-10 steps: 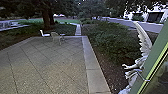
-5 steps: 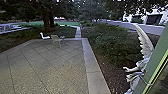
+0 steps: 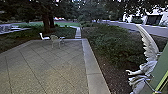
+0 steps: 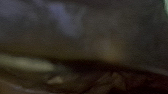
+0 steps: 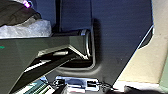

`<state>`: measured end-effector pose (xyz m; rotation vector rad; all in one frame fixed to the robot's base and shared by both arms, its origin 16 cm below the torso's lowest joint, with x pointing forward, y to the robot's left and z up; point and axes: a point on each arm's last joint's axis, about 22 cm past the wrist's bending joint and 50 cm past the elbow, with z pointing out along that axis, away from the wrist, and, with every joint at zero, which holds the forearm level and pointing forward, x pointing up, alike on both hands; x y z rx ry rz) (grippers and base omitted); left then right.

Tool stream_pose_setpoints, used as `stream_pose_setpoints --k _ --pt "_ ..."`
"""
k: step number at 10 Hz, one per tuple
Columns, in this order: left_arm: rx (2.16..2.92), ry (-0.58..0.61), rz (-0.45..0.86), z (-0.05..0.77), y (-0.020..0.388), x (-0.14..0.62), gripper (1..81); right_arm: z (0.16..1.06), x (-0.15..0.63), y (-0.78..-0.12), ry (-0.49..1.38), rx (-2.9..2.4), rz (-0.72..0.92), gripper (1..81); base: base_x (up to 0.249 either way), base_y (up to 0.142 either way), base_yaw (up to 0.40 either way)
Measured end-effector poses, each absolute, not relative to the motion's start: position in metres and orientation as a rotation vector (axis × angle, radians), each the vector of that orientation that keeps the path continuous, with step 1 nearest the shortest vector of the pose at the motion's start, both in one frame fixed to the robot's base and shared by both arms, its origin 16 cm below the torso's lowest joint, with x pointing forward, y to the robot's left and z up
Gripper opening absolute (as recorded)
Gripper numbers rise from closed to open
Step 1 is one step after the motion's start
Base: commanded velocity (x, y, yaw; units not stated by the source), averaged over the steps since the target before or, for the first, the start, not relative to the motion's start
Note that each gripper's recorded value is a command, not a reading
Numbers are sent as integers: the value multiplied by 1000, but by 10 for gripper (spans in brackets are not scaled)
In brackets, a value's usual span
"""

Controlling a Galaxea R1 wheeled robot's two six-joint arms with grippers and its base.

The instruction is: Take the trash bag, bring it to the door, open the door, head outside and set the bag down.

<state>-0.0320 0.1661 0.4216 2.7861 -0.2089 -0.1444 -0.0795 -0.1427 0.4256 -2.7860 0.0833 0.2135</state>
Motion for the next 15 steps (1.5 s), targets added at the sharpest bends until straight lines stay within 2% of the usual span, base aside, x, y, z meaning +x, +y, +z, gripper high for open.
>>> stream_pose_setpoints --k 2,7,13,15 --pt "2787 -209 -145 422 166 -32 10 425 -78 -143 84 -2787 212 811 130 0 0" --pt "2786 -206 -154 422 166 -35 10 426 -78 -142 81 -2784 215 811 0 0 0" --pt "2795 23 -238 426 172 -92 10 427 -94 -145 -93 -2770 373 811 0 0 0" --pt "2796 56 -244 427 173 -96 10 426 -90 -147 -126 -2770 378 811 0 0 0"
